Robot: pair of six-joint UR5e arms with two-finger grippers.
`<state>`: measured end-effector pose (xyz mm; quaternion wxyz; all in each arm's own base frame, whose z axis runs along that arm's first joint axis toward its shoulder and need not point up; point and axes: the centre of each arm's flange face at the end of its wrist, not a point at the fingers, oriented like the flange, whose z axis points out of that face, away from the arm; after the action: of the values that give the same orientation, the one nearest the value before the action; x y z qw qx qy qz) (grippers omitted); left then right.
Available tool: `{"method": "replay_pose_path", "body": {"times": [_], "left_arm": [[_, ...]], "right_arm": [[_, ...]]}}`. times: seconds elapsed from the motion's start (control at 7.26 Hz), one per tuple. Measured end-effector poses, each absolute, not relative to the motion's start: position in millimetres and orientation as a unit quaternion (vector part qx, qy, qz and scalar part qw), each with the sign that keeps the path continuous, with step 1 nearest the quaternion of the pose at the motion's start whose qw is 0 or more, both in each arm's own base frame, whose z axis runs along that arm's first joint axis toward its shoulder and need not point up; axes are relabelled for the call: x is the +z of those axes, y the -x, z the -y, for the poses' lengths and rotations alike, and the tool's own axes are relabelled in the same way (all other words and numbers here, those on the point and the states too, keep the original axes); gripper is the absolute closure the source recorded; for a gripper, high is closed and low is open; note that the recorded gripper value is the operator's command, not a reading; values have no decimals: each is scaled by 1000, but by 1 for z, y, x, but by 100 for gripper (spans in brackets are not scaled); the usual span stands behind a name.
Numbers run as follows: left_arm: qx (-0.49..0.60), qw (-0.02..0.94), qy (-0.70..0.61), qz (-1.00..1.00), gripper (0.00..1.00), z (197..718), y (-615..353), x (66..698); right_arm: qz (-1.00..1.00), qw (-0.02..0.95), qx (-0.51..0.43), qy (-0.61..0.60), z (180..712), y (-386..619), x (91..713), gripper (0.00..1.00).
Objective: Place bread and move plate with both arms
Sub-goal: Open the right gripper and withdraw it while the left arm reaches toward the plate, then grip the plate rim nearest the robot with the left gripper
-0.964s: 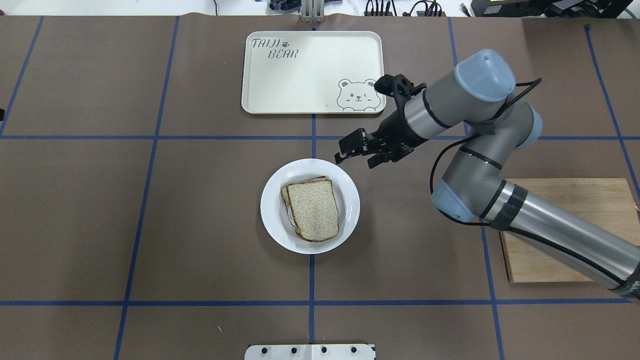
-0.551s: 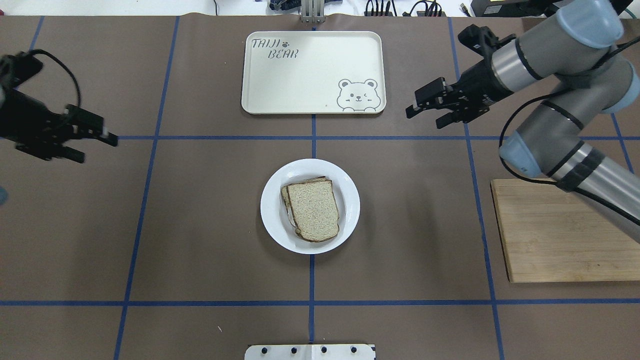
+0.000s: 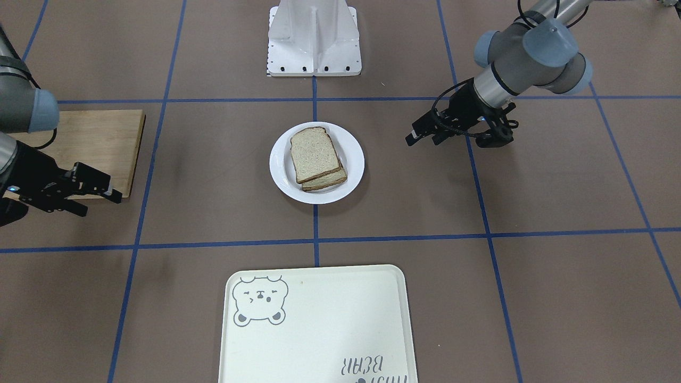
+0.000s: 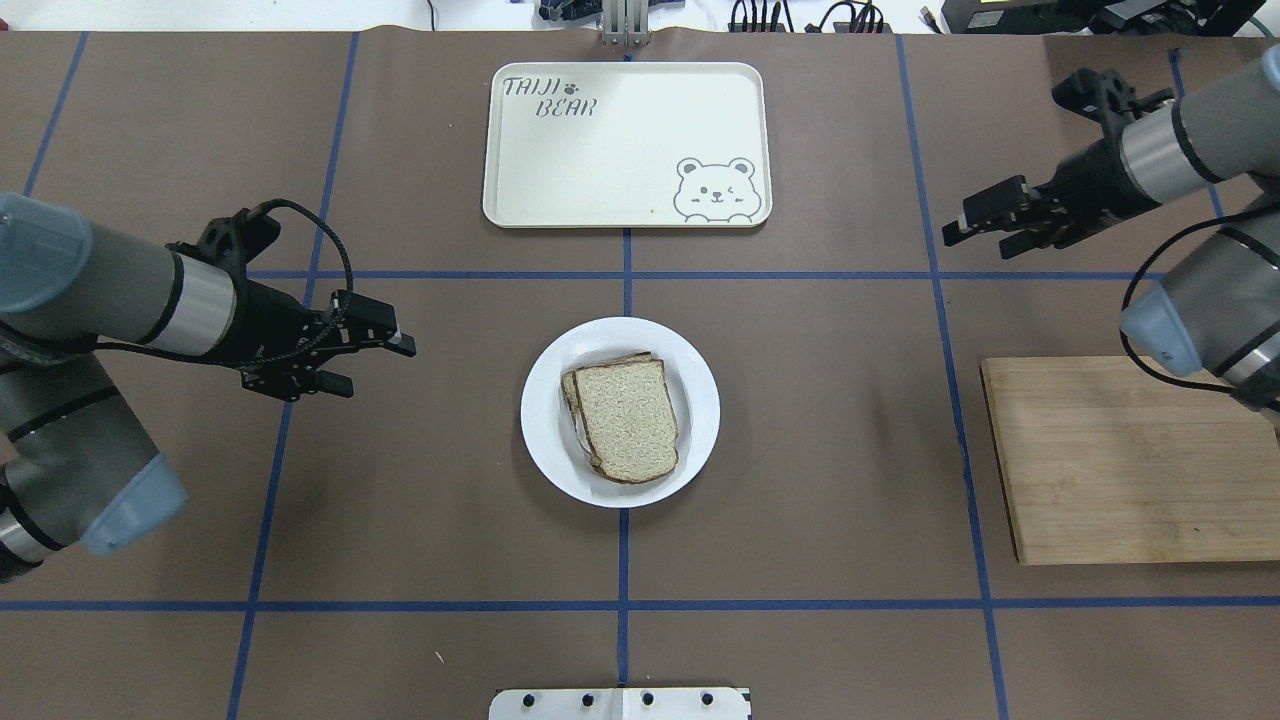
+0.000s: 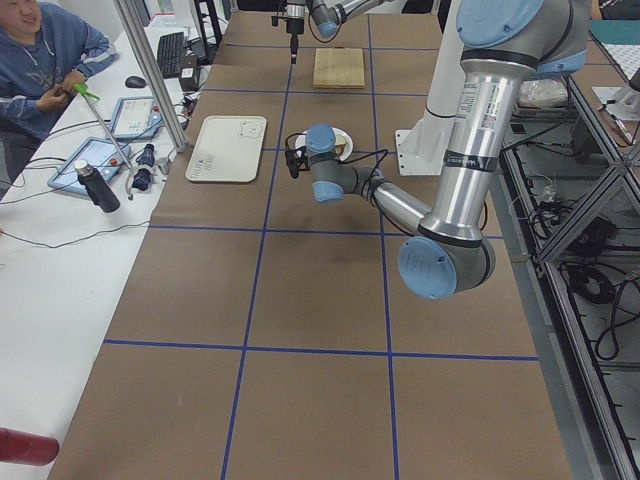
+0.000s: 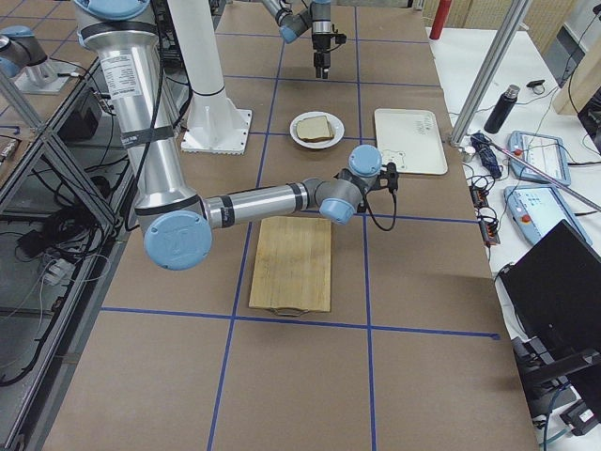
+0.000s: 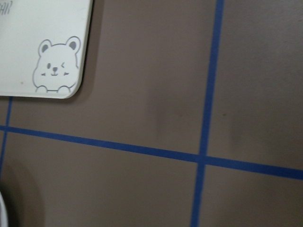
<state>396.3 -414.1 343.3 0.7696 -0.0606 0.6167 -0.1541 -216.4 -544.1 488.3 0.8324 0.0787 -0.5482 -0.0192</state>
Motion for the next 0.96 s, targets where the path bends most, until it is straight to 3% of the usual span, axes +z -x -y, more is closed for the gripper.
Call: {"method": "replay_pose_path", "body": {"times": [0.41, 0.96], "left_arm": [[-187, 750, 55, -632, 3, 393, -431, 328], [-214, 735, 47, -641, 8, 382, -472, 319]], "right_arm": [[467, 876, -64, -101, 537, 152, 565, 1], [401, 904, -127, -77, 549, 64, 604, 1]]}}
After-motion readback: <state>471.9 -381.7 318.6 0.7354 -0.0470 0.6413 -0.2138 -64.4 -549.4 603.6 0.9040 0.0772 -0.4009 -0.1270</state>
